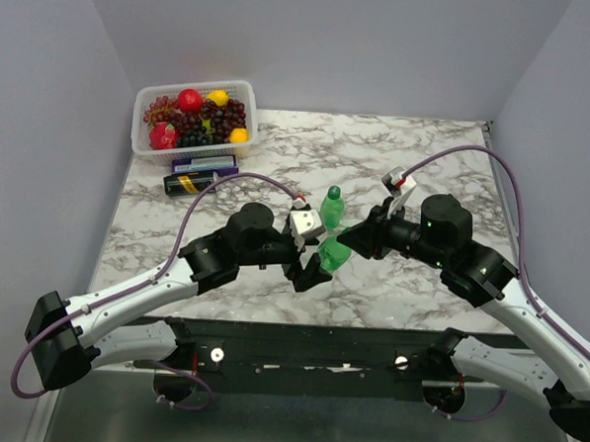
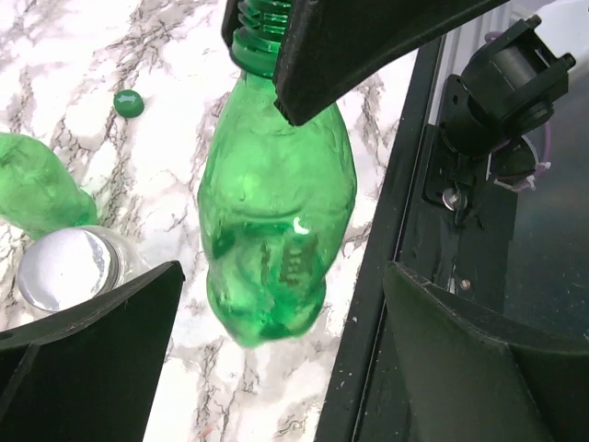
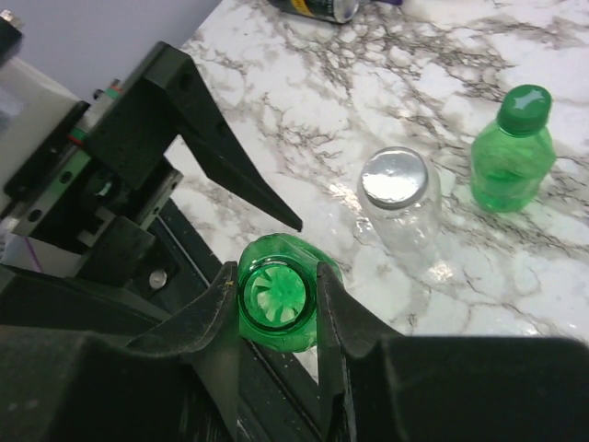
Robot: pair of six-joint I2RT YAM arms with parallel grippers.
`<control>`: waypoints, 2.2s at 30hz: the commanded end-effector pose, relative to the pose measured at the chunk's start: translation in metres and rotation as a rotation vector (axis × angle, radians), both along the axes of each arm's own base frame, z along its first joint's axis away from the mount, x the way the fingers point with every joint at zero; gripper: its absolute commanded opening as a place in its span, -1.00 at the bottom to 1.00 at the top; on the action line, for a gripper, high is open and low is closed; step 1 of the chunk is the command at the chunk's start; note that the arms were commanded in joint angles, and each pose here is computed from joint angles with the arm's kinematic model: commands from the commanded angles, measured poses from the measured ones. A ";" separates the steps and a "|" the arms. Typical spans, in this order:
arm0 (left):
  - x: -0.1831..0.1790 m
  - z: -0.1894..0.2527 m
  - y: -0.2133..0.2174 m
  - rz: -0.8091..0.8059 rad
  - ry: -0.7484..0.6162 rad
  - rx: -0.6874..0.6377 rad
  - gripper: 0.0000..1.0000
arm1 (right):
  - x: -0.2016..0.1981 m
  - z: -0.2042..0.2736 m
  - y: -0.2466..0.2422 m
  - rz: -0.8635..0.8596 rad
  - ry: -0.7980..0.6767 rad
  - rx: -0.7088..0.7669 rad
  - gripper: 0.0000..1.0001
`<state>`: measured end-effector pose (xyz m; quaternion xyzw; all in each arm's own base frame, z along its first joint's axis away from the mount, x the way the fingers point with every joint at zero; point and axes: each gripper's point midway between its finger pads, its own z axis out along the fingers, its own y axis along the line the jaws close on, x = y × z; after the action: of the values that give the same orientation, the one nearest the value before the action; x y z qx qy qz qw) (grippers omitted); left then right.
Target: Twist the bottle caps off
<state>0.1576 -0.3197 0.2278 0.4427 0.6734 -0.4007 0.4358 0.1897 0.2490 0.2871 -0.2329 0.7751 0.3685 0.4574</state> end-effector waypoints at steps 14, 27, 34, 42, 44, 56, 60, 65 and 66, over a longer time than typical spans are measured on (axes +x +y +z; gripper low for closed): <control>0.019 0.036 0.015 0.142 -0.101 -0.083 0.98 | 0.100 0.008 -0.122 -0.672 -0.150 -0.273 -0.99; 0.017 0.033 0.012 0.124 -0.092 -0.069 0.98 | 0.212 -0.013 -0.129 -0.830 -0.251 -0.346 -0.99; 0.017 0.034 0.013 0.123 -0.093 -0.066 0.98 | 0.246 -0.048 -0.127 -0.802 -0.188 -0.348 -0.99; 0.017 0.030 0.011 0.114 -0.089 -0.055 0.98 | 0.263 -0.085 -0.129 -0.798 -0.127 -0.355 -0.99; 0.017 0.028 0.010 0.113 -0.086 -0.052 0.98 | 0.265 -0.092 -0.129 -0.798 -0.116 -0.352 -0.99; 0.017 0.025 0.009 0.107 -0.078 -0.044 0.97 | 0.265 -0.121 -0.132 -0.812 -0.078 -0.363 -0.99; 0.017 0.024 0.009 0.109 -0.078 -0.041 0.98 | 0.266 -0.134 -0.134 -0.822 -0.046 -0.386 -0.99; 0.017 0.024 0.009 0.108 -0.077 -0.040 0.98 | 0.265 -0.140 -0.136 -0.828 -0.032 -0.402 -0.99; 0.017 0.025 0.009 0.109 -0.078 -0.042 0.98 | 0.266 -0.140 -0.137 -0.829 -0.032 -0.406 -0.98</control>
<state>0.1734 -0.3097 0.2466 0.4118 0.6741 -0.3732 0.4867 0.4541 0.1184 0.1591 -0.0044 0.8467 0.0049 0.5321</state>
